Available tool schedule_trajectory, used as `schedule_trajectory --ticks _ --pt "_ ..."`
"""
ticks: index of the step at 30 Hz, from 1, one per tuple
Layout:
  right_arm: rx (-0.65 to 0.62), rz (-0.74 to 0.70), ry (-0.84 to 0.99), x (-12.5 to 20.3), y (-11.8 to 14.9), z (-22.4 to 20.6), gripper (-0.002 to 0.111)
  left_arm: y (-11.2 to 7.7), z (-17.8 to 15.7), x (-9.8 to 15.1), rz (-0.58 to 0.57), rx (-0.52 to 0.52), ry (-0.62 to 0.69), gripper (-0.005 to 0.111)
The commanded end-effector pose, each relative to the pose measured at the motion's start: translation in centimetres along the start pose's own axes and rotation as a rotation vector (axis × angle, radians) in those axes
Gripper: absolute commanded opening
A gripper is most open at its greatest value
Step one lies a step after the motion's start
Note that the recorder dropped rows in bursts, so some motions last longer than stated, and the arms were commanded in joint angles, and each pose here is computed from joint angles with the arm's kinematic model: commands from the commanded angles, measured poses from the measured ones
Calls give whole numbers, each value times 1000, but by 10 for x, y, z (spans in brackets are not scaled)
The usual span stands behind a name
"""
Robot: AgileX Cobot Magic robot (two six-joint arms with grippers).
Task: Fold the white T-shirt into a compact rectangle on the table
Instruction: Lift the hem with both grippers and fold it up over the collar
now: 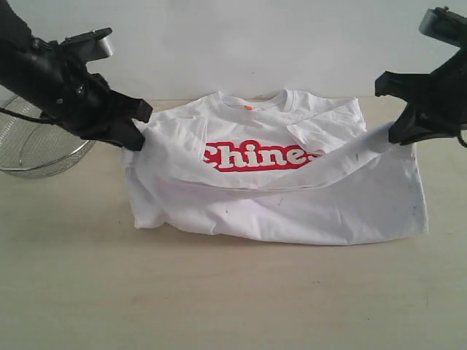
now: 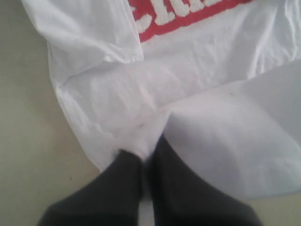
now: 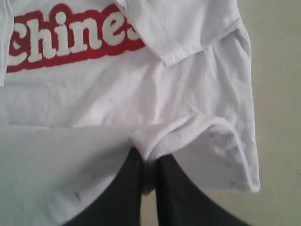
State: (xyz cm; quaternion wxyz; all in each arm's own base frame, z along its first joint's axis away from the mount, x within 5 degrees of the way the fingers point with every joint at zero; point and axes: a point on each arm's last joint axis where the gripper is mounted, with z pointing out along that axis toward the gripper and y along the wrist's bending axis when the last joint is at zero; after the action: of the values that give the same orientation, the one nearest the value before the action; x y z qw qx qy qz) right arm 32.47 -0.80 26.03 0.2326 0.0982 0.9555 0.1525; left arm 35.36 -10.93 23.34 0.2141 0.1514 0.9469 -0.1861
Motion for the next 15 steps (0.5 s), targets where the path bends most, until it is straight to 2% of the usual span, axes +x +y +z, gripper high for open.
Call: schedule_trajectory --ticks 1,15 --pt "-10 -21 -28 -23 -2 17 0 8 9 -22 11 -20 -55 4" --pt "-11 -44 -104 -88 -7 65 0 33 41 -77 51 -55 -130 4"
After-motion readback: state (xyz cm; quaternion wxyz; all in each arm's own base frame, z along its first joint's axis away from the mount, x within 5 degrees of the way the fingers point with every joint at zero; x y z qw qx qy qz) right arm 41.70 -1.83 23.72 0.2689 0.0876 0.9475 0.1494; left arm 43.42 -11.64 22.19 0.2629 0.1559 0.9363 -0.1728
